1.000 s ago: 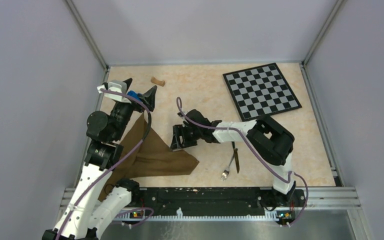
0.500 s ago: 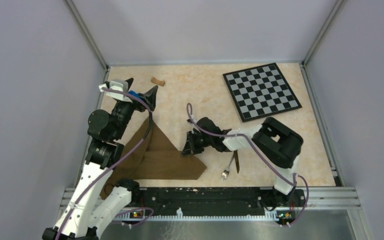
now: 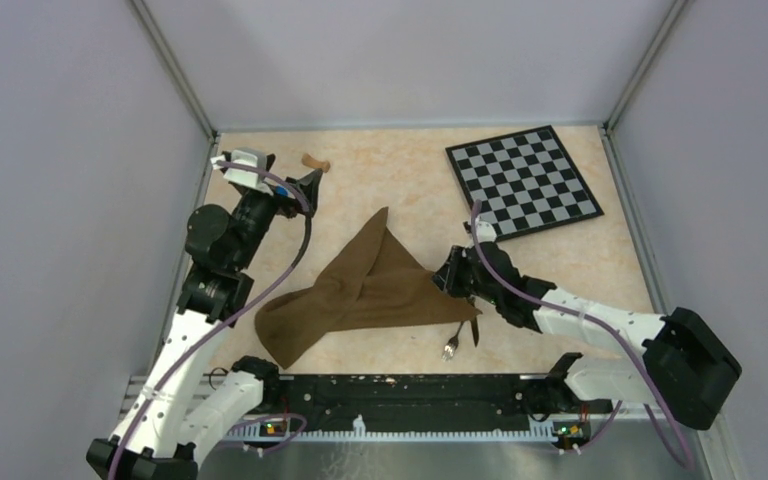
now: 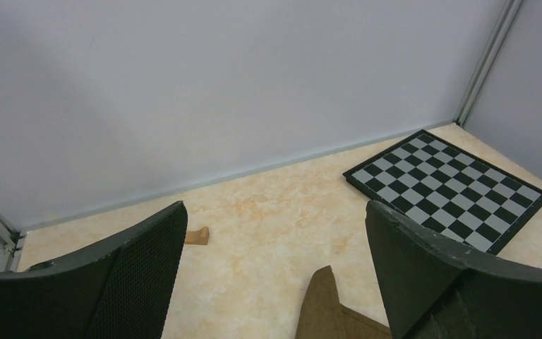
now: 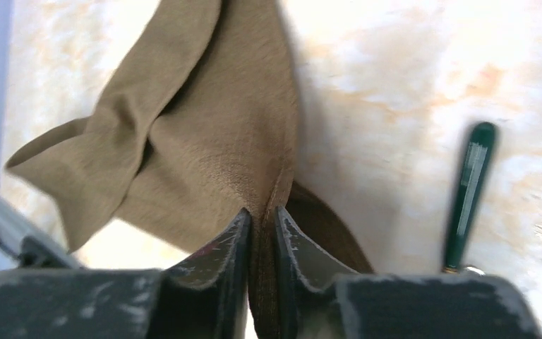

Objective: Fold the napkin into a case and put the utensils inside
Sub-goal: Pick up the crumpled napkin from the center of the board.

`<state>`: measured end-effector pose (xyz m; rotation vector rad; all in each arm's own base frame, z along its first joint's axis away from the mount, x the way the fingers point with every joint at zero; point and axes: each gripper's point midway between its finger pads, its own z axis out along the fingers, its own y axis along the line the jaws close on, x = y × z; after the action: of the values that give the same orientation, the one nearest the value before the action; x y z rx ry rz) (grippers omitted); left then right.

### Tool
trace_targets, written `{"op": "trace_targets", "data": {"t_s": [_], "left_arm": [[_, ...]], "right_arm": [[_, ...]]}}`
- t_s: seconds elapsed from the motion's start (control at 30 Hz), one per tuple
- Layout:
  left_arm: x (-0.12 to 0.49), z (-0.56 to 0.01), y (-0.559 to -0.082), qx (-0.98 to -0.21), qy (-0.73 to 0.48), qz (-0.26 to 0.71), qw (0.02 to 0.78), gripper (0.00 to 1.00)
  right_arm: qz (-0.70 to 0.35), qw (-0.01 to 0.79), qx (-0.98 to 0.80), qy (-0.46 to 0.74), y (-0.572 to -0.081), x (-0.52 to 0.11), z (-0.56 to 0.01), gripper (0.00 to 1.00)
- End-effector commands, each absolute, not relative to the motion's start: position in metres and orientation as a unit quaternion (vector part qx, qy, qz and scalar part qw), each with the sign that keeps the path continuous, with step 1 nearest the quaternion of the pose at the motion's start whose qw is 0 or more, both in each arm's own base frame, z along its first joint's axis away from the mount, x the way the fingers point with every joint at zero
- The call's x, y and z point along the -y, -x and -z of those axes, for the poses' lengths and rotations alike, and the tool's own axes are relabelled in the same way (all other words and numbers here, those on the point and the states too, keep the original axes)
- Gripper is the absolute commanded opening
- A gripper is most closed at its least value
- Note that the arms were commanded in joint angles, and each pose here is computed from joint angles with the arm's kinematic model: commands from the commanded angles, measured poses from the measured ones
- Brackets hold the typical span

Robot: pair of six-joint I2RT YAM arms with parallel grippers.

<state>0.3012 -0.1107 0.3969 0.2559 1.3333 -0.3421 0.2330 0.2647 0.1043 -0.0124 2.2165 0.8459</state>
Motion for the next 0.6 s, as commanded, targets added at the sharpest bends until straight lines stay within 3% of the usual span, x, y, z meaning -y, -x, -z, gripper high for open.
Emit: {"op": "trace_targets", "data": {"t_s": [0.0, 0.03, 0.13, 0.17, 0.33, 0.57], "left_arm": [[0.117, -0.406, -0.309, -0.618, -0.116, 0.171, 0.759, 1.0], [0.119, -0.404, -0.312, -0.622, -0.116, 0.173, 0.755, 1.0], [0.123, -0.398, -0.317, -0.631, -0.119, 0.179, 0.746, 1.0], [0.124, -0.396, -0.318, -0.633, -0.119, 0.18, 0.743, 1.0], [0.125, -0.394, -0.32, -0.637, -0.12, 0.181, 0.739, 1.0], [0.126, -0.394, -0.32, -0.638, -0.123, 0.184, 0.738, 1.0]], "right_arm": [[-0.236, 0.434, -0.869, -0.006, -0.254, -0.23, -0.108, 0.24], [-0.228, 0.444, -0.867, 0.0, -0.26, -0.228, -0.114, 0.34], [-0.224, 0.46, -0.859, 0.023, -0.278, -0.233, -0.133, 0.77], [-0.227, 0.466, -0.854, 0.031, -0.285, -0.239, -0.141, 0.83], [-0.251, 0.45, -0.857, 0.01, -0.323, -0.276, -0.152, 0.88], [-0.331, 0.4, -0.854, -0.031, -0.377, -0.335, -0.141, 0.77]]}}
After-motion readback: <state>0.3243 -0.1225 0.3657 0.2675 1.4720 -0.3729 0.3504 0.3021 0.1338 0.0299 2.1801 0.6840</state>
